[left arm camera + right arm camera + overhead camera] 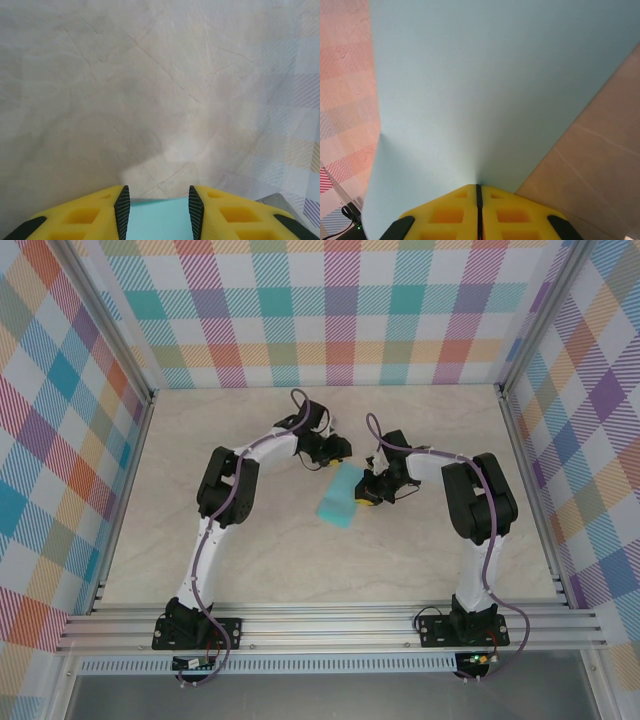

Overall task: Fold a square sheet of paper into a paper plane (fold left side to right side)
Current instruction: First fold the square sheet of paper in half at the center of the table, then hold the square sheet of paper at the center of the table.

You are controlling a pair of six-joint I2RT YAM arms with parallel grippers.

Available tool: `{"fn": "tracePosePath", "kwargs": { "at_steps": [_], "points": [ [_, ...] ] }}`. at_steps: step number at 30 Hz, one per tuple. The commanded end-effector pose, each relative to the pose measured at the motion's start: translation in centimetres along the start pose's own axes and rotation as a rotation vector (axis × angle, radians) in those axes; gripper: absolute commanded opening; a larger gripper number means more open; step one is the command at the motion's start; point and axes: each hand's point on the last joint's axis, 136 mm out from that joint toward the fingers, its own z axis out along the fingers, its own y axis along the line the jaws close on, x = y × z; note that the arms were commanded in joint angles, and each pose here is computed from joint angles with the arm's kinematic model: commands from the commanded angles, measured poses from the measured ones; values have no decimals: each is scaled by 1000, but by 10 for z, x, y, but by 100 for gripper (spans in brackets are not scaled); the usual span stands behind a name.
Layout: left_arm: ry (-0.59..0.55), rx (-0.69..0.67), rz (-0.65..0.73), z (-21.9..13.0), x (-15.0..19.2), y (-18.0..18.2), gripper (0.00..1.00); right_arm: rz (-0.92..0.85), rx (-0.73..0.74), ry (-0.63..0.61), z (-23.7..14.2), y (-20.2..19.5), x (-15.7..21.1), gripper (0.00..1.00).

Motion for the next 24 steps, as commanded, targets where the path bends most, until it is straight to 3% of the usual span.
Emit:
{"fn": "tracePosePath", "kwargs": {
  "at_steps": [1, 6, 12, 16, 24],
  "points": [
    [-26, -26, -2, -19, -12, 12, 38, 70, 201, 84, 27, -57, 27, 7],
    [-53, 10, 42, -61, 5, -10, 38, 73, 194, 81, 27, -56, 26, 7],
    [-22, 51, 51, -85, 54, -15, 37, 74, 200, 75, 27, -57, 25, 7],
    [35, 107, 45, -76, 82, -22, 36, 74, 199, 68, 27, -57, 24, 7],
    [102, 37, 18, -34, 108, -3, 35, 71, 195, 65, 26, -54, 23, 7]
  ]
}}
